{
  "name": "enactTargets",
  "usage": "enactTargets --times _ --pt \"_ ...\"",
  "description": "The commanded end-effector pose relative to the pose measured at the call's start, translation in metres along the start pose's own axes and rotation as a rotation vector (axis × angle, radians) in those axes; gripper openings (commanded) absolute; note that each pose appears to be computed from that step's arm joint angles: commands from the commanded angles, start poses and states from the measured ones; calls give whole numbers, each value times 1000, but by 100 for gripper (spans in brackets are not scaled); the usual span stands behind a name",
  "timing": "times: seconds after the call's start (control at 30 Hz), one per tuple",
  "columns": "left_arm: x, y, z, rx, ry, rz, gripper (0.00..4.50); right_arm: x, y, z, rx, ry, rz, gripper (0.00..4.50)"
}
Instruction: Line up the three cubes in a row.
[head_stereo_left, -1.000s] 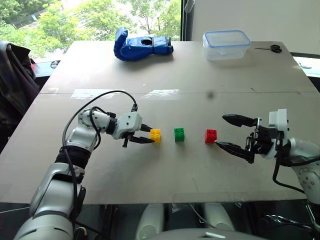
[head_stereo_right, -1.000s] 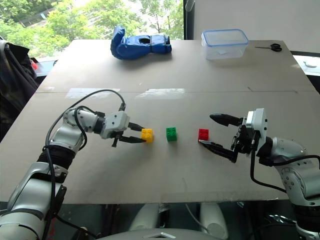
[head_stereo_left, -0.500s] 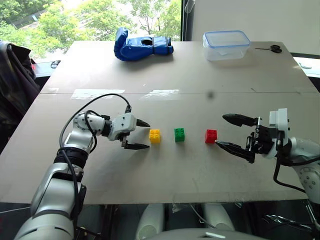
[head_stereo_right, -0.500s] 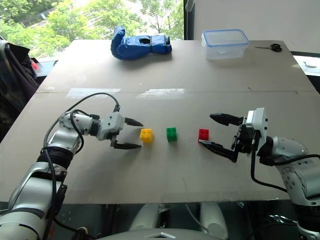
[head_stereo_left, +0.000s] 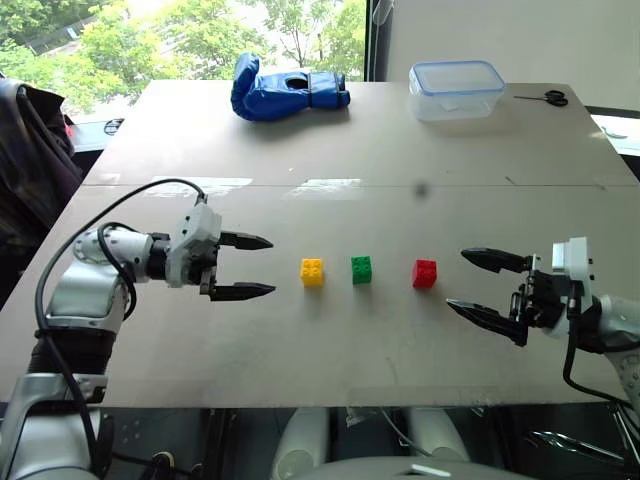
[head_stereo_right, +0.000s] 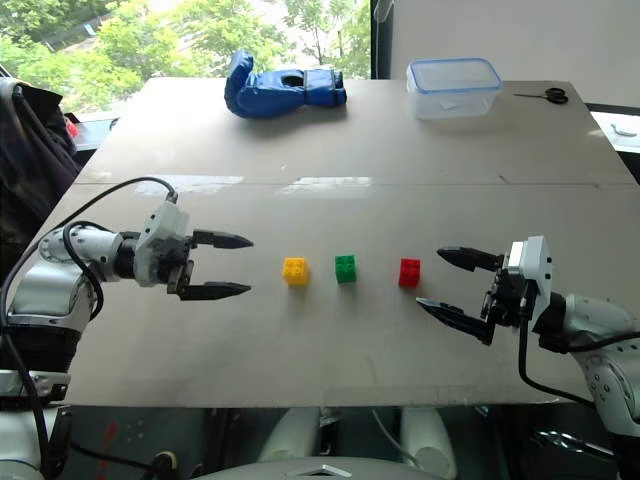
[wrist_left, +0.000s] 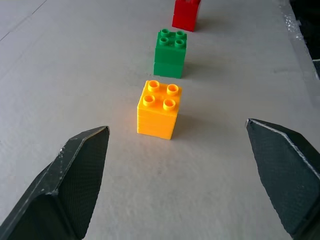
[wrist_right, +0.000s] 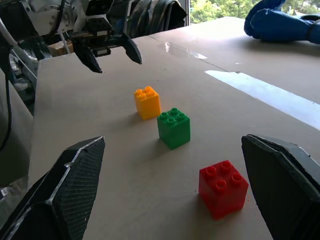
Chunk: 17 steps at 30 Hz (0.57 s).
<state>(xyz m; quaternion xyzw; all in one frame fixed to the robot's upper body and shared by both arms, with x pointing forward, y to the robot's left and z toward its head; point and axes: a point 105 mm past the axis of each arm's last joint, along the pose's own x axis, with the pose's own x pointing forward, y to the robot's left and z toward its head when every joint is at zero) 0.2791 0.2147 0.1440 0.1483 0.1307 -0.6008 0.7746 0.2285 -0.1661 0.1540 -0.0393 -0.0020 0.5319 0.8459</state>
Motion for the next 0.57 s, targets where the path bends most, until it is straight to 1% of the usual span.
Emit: enactTargets --times 0.03,0.2,0.23,0.37,0.43,0.57 --pt "-5 -20 2 -7 -1 41 447 -21 1 -6 -20 44 -32 450" --pt "12 -53 -41 -49 93 88 447 -37 2 -38 -3 111 -91 450" --pt "16 -60 -46 -56 97 85 447 -40 0 -44 -12 124 -113 450" --pt "32 -77 -46 -66 26 106 447 -44 6 -63 19 157 -144 450" --pt "36 -78 -50 -50 40 136 447 -43 8 -71 32 174 -160 450" --pt "42 -79 -47 -26 28 135 447 -45 4 -77 34 161 -204 450"
